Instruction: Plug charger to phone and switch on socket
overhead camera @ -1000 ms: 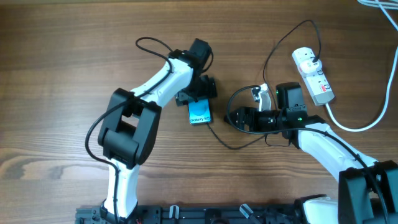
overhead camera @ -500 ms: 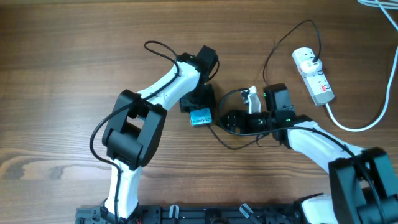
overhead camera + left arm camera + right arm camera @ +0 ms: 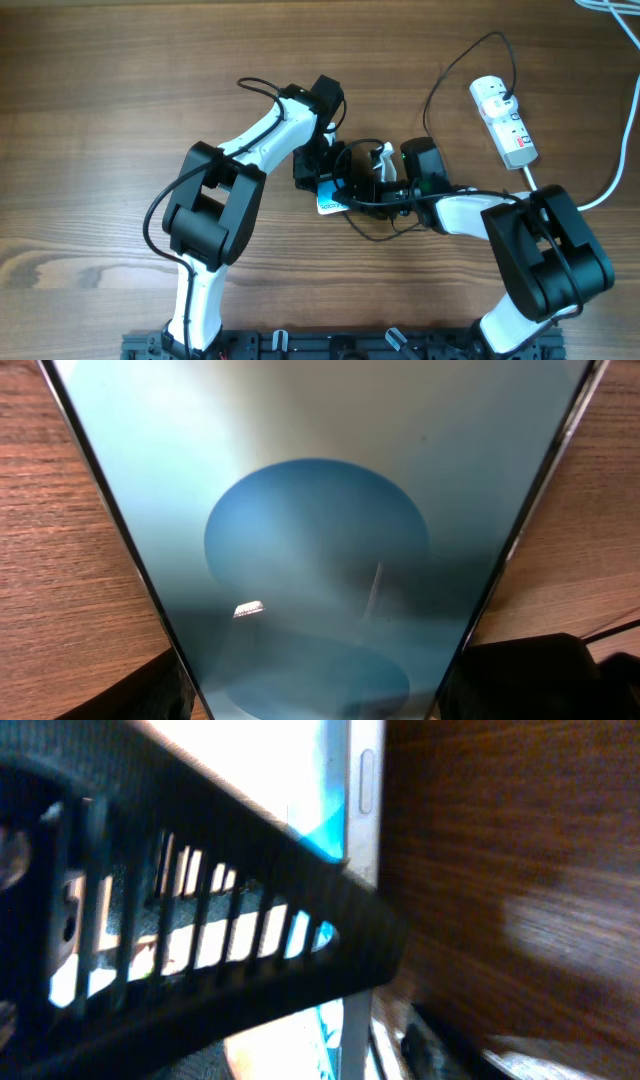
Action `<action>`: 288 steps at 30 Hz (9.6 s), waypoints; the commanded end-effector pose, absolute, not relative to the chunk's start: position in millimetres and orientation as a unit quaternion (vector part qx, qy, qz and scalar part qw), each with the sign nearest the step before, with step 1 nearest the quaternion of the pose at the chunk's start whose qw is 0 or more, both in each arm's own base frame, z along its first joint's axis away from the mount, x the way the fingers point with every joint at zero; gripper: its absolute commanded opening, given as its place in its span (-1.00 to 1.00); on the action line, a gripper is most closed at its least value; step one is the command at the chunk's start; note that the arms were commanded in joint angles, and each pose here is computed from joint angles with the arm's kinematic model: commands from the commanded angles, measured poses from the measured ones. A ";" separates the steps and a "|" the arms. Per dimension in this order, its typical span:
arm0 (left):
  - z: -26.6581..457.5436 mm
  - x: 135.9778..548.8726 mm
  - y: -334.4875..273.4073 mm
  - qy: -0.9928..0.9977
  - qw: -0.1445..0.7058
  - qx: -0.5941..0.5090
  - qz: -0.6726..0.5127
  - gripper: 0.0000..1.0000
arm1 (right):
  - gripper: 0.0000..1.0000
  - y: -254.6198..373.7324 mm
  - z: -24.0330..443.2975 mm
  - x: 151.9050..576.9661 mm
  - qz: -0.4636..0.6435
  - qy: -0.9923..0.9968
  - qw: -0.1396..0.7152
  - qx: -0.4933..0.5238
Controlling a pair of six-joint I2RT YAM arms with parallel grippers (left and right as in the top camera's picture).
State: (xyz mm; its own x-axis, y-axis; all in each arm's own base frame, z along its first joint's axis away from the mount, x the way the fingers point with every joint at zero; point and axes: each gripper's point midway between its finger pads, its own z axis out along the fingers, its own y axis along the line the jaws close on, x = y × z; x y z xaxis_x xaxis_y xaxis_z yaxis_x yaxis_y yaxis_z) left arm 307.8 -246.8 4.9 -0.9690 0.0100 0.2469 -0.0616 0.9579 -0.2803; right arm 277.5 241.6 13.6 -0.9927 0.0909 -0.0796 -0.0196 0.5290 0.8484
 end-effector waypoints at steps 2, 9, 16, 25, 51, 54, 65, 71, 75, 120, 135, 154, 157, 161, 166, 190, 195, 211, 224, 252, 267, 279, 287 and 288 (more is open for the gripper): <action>-38.5 277.4 -245.1 -0.974 0.185 -0.003 0.127 0.41 | 0.00 239.0 1.6 277.9 0.470 0.880 0.050 0.042; -38.5 277.4 -245.1 -0.974 0.185 -0.003 0.127 0.59 | -0.44 240.7 5.2 282.3 0.476 0.877 0.062 0.035; -38.3 277.5 -245.2 -0.975 0.185 -0.003 0.127 0.91 | -0.83 240.9 5.6 282.9 0.477 0.876 0.060 0.043; 12.6 316.6 -226.6 -0.970 0.129 0.005 0.207 0.95 | -0.92 257.3 41.2 292.7 0.544 0.833 0.100 -0.019; 254.3 319.1 -243.9 -0.815 -0.062 -0.147 0.557 0.04 | -0.92 283.1 209.1 303.2 0.719 0.649 0.191 -0.161; 254.4 319.2 -243.8 -0.815 -0.062 -0.147 0.557 -0.19 | -0.91 280.0 208.1 302.8 0.718 0.651 0.185 -0.162; 251.8 312.9 -242.5 -0.819 -0.042 -0.134 0.556 -0.55 | -0.91 279.6 205.6 293.6 0.728 0.662 0.116 -0.137; 250.9 310.7 -242.0 -0.821 -0.035 -0.130 0.556 -0.92 | -0.91 278.3 208.2 280.9 0.733 0.666 0.057 -0.129; 248.9 312.5 -241.3 -0.824 -0.039 -0.130 0.550 -0.92 | -0.84 278.0 209.0 278.8 0.732 0.664 0.059 -0.139; 49.9 378.5 -162.6 -0.946 -0.008 0.149 0.288 -0.92 | 0.64 226.5 85.1 345.2 0.363 0.903 0.199 -0.111; 121.2 414.5 -132.2 -0.841 -0.068 0.096 0.527 -0.92 | 0.71 257.0 26.9 287.2 0.040 0.921 0.124 -0.368; 121.3 414.7 -132.2 -0.841 -0.068 0.096 0.528 -0.92 | -0.70 226.6 -4.3 323.2 -0.035 0.944 0.142 -0.297; 121.3 414.6 -132.3 -0.841 -0.067 0.098 0.528 -0.92 | -0.70 239.7 -6.5 312.9 0.022 0.947 0.120 -0.299; 121.4 414.6 -132.3 -0.841 -0.066 0.100 0.528 -0.92 | -0.65 228.0 -12.1 315.6 0.019 0.959 0.107 -0.260; 121.3 414.4 -132.3 -0.841 -0.066 0.100 0.528 -0.92 | -0.66 227.9 -15.1 315.2 0.038 0.961 0.097 -0.255; 179.6 413.3 -144.2 -0.772 -0.105 0.010 0.626 -0.92 | -0.91 219.9 39.4 317.9 0.171 0.966 0.080 -0.178; 178.9 413.6 -144.2 -0.774 -0.106 0.010 0.625 -0.92 | -0.92 192.3 16.8 313.1 0.098 0.979 0.065 -0.169; 177.3 414.6 -143.7 -0.777 -0.107 0.012 0.621 -0.92 | -0.34 168.9 -14.9 319.3 0.040 0.980 0.109 -0.160; 177.4 414.5 -143.7 -0.776 -0.107 0.012 0.621 -0.92 | -0.89 177.2 -16.2 307.3 0.073 0.982 0.084 -0.153; 177.5 414.7 -143.2 -0.776 -0.108 0.012 0.621 -0.92 | -0.92 185.8 -13.1 296.1 0.104 0.981 0.060 -0.156; 247.4 401.6 -139.4 -0.772 -0.195 -0.042 0.604 -0.92 | -0.91 313.4 166.2 247.5 0.605 0.746 0.039 -0.275; 248.6 408.9 -120.4 -0.772 -0.204 -0.016 0.602 -0.92 | -0.91 318.3 183.9 249.5 0.635 0.724 0.029 -0.268; 249.6 412.1 -113.2 -0.771 -0.184 0.025 0.609 -0.92 | -0.91 324.7 225.8 250.1 0.686 0.671 0.012 -0.282; 250.4 413.1 -112.3 -0.770 -0.182 0.031 0.610 -0.92 | -0.91 325.0 229.2 250.3 0.688 0.666 0.014 -0.286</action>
